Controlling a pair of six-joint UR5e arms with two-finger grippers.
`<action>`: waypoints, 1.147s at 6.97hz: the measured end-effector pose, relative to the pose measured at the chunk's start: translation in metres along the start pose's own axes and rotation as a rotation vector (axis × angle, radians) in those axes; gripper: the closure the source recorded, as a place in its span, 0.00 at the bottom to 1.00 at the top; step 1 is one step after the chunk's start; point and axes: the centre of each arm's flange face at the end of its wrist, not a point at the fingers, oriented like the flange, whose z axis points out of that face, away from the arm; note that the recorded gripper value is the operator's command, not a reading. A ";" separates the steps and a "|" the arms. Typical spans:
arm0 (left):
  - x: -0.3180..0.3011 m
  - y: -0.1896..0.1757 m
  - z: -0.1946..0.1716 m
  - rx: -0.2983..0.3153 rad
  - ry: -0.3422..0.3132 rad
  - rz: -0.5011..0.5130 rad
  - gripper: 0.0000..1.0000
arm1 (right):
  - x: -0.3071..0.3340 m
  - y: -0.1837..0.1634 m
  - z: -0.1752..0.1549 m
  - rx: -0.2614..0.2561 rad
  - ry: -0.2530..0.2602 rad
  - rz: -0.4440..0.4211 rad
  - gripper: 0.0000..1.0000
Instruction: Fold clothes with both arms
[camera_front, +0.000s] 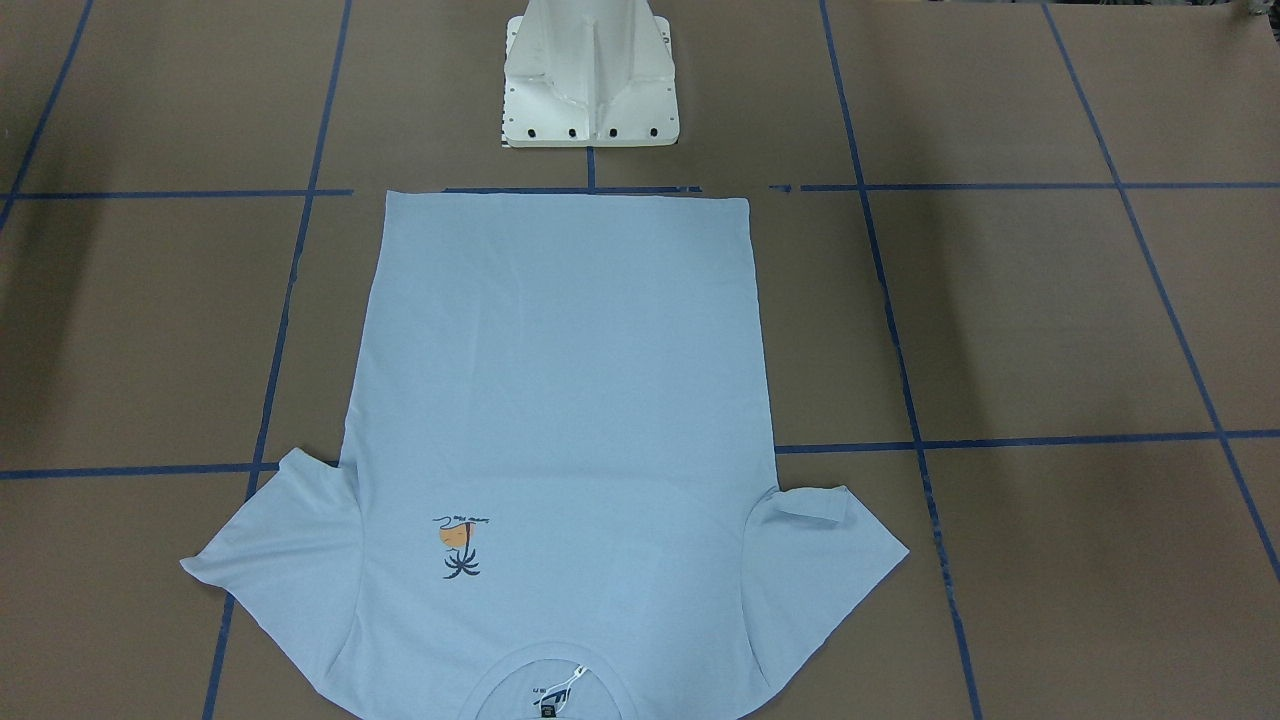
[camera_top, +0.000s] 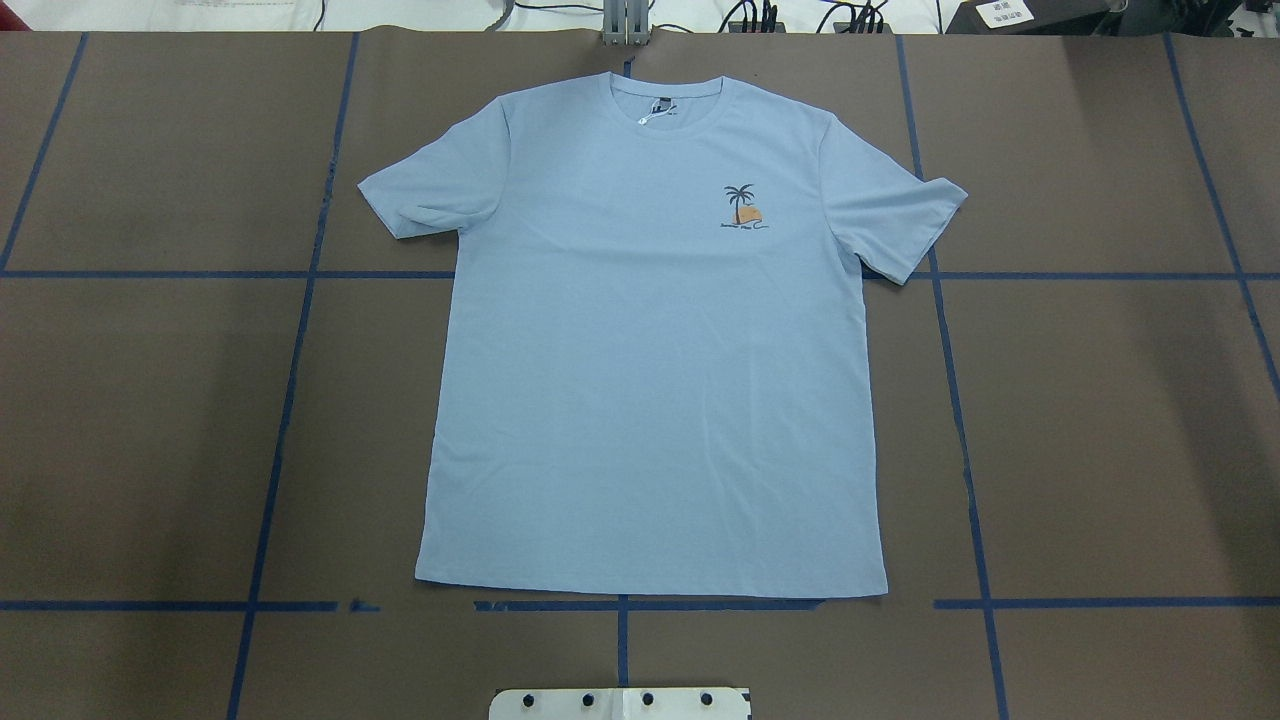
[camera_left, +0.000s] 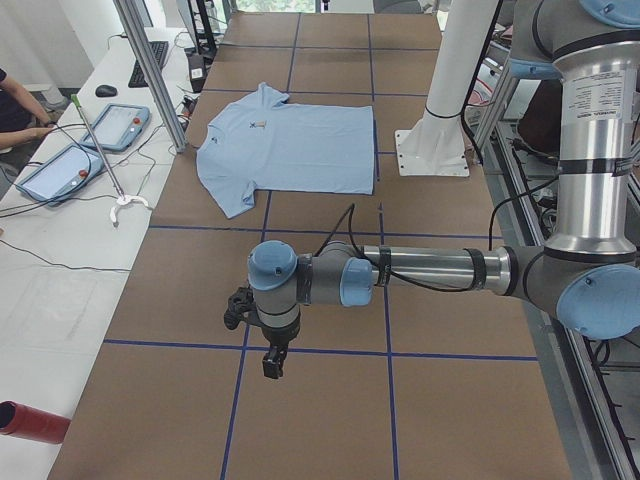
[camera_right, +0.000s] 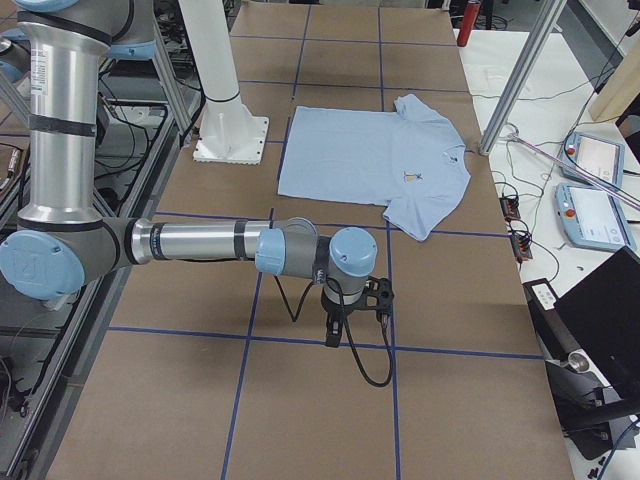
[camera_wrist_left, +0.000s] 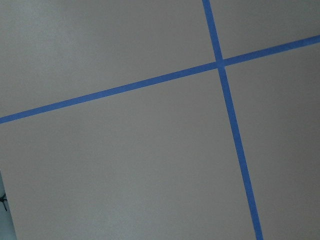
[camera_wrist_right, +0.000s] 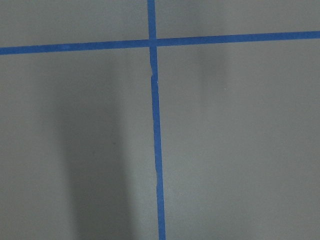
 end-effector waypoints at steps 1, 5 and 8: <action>0.000 0.000 -0.001 0.001 0.000 0.001 0.00 | -0.001 -0.001 -0.001 0.001 -0.001 -0.001 0.00; 0.030 -0.072 -0.058 0.114 -0.026 0.087 0.00 | -0.046 -0.047 -0.039 0.079 -0.005 -0.085 0.00; 0.068 -0.118 -0.085 0.216 -0.019 0.197 0.00 | -0.122 -0.112 -0.056 0.177 -0.061 -0.218 0.00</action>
